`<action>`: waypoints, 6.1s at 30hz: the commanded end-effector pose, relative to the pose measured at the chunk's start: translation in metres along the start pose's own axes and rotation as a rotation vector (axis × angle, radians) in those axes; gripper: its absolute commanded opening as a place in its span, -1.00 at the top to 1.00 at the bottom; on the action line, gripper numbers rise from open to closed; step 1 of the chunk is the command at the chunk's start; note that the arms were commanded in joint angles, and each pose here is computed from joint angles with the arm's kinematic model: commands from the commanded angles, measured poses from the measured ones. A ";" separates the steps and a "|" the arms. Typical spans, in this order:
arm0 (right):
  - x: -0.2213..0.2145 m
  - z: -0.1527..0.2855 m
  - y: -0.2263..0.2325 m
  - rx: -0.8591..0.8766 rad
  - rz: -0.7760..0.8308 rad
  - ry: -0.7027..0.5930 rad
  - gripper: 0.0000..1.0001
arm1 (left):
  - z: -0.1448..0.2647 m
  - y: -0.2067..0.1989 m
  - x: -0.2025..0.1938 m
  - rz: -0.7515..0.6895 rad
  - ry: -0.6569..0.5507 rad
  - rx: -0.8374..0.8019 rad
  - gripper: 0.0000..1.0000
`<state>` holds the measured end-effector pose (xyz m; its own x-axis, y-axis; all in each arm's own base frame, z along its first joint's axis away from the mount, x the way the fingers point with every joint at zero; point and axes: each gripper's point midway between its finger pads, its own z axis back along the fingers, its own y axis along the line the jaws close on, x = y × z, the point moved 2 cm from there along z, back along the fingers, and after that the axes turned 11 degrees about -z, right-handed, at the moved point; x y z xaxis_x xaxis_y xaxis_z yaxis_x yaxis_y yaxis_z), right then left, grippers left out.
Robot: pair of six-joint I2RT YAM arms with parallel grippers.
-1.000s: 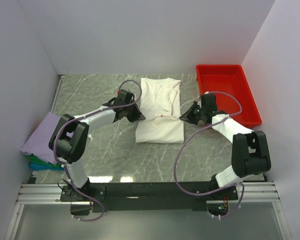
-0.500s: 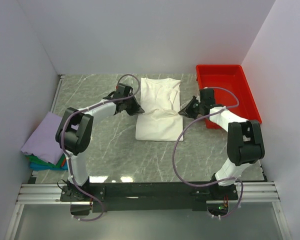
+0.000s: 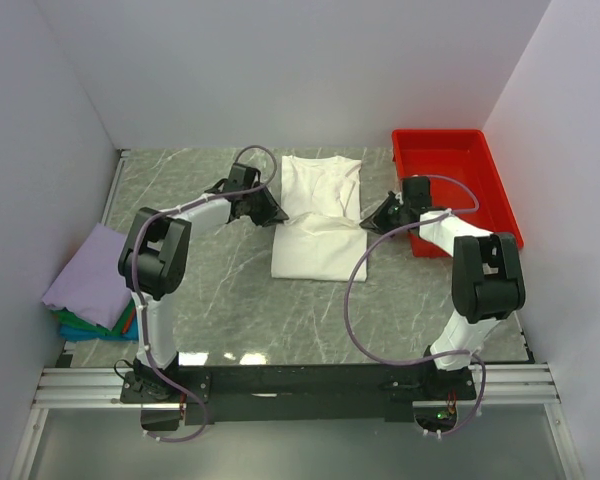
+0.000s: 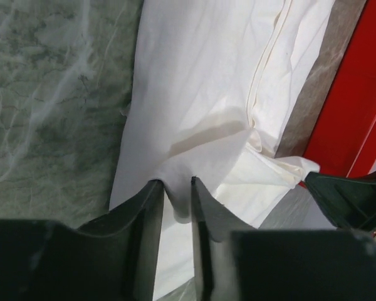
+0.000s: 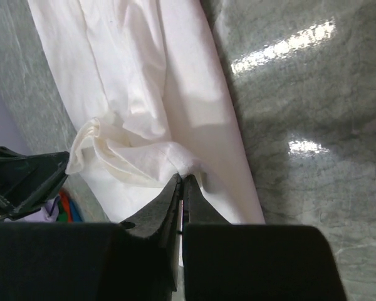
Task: Fold and stack the t-shirts
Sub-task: Fold the tshirt
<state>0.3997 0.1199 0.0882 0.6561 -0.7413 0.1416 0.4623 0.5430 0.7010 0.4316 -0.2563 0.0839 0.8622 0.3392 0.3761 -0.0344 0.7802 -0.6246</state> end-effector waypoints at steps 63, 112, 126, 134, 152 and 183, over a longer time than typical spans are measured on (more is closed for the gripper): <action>-0.035 -0.099 0.080 -0.238 0.524 0.003 0.05 | -0.023 -0.034 0.013 -0.101 -0.029 -0.067 0.99; -0.254 -0.020 -0.025 -0.230 0.731 0.314 -0.01 | 0.101 0.072 -0.120 0.029 -0.003 0.131 0.99; -0.198 0.003 0.006 -0.206 0.712 0.148 0.01 | 0.081 0.058 -0.092 -0.036 -0.013 0.129 0.99; -0.171 -0.008 -0.031 -0.289 0.658 0.140 0.06 | 0.057 0.081 -0.099 -0.019 0.029 0.204 0.99; -0.133 -0.040 -0.036 -0.309 0.615 0.150 0.13 | 0.069 0.095 -0.092 0.028 -0.012 0.226 0.99; -0.153 0.050 -0.011 -0.009 0.428 0.147 0.14 | 0.133 0.071 -0.087 0.039 -0.098 0.097 0.54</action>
<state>0.2692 0.1921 0.0752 0.8781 -0.3627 0.3121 0.1657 0.8423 0.5129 0.2965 -0.1585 0.0858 0.8094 0.4209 0.4095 -0.1538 0.8249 -0.5439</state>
